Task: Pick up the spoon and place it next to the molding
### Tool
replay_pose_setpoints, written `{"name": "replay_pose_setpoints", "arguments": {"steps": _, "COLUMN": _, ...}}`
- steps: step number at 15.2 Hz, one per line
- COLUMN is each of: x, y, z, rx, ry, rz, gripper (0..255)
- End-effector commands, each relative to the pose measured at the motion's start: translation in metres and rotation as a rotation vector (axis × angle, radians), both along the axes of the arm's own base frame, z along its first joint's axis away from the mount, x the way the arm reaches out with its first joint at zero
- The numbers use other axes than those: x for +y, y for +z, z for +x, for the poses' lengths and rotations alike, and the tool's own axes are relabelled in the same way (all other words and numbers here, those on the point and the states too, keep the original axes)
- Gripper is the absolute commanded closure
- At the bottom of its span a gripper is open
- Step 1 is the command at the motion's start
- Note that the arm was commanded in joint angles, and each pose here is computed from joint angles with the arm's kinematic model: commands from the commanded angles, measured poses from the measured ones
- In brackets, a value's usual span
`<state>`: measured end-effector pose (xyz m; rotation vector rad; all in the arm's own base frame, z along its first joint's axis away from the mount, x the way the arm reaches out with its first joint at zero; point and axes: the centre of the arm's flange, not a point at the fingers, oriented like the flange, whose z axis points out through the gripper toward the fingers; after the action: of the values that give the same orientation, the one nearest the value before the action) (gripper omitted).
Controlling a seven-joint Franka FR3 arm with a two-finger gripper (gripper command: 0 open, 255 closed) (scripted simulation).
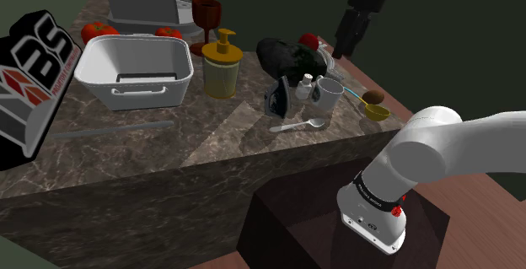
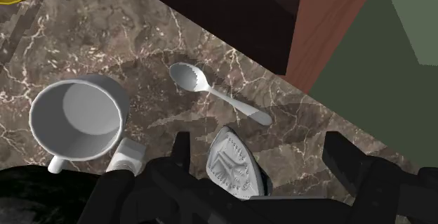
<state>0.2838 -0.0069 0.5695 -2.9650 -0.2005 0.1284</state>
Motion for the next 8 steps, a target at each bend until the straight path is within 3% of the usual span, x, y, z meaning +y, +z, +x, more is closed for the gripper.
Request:
{"name": "replay_pose_setpoints", "arguments": {"steps": 1, "x": 0.000, "y": 0.000, "z": 0.000, "rx": 0.000, "ry": 0.000, "rz": 0.000, "gripper": 0}}
{"name": "replay_pose_setpoints", "arguments": {"steps": 8, "x": 0.011, "y": -0.091, "z": -0.004, "rx": -0.132, "ry": 0.363, "rz": 0.053, "gripper": 0}}
